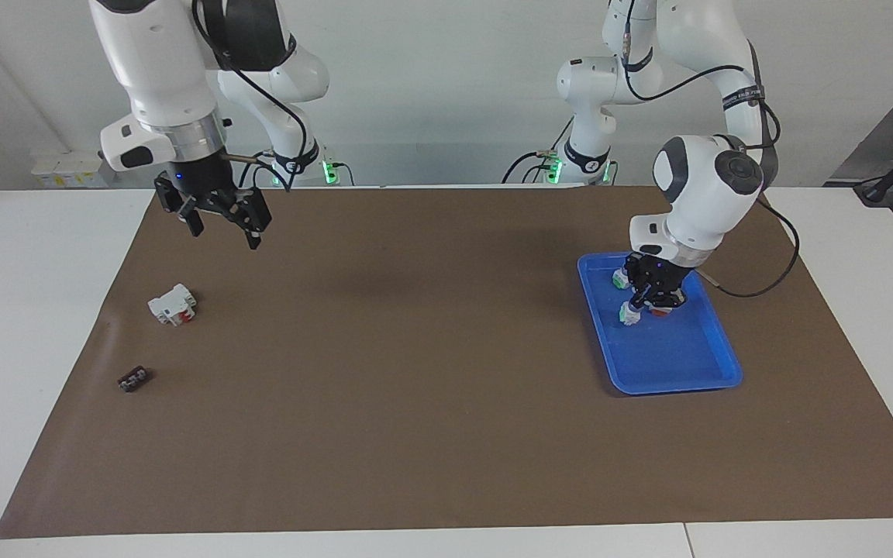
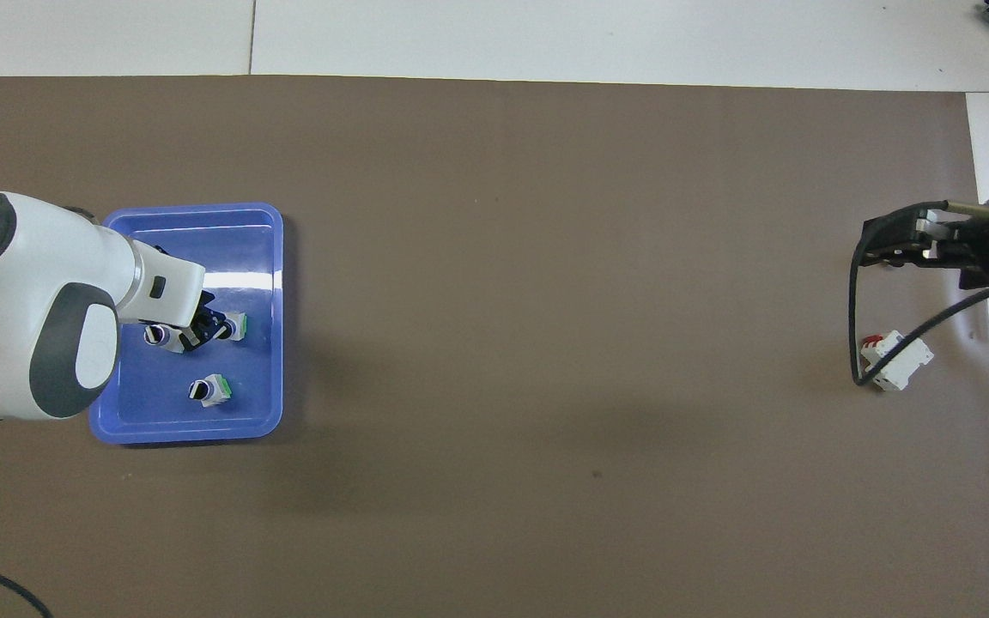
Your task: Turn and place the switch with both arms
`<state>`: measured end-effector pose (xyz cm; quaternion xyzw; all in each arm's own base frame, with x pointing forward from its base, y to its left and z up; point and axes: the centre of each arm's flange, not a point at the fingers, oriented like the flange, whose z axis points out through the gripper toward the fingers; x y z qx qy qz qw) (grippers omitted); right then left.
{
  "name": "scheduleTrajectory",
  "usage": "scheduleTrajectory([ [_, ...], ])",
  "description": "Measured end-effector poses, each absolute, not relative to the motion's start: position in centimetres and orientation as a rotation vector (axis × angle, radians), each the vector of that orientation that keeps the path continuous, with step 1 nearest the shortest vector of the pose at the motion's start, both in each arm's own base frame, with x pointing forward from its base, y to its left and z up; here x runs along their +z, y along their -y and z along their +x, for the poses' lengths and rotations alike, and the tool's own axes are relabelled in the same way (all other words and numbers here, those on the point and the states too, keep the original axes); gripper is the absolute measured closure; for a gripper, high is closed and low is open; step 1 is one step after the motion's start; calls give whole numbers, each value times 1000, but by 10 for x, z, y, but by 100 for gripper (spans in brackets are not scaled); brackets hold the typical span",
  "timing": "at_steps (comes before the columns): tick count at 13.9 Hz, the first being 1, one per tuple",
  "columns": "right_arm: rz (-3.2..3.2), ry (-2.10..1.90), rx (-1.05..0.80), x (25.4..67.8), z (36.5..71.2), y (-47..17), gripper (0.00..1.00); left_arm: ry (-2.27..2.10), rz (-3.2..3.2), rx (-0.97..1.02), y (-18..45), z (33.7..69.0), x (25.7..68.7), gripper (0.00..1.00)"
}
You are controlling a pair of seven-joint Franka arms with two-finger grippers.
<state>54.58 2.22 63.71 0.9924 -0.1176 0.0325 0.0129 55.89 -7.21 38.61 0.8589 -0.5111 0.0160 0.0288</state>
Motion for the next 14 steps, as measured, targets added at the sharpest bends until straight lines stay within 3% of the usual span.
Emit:
scheduleTrajectory([
  [1, 3098, 340, 70, 643, 538, -17, 0, 1578, 2650, 53, 72, 559, 388, 51],
  [3, 3098, 320, -5, 650, 526, -13, 0, 1582, 2652, 66, 73, 559, 393, 46],
  [7, 3097, 324, -35, 641, 522, -10, 0, 1463, 2734, 125, 72, 559, 417, 6],
  [10, 3100, 318, -20, 640, 522, -11, 0, 1121, 2883, 132, 72, 555, 431, 0],
  [14, 3107, 292, 46, 645, 525, -17, 0, 391, 3051, 89, 58, 539, 470, 0],
])
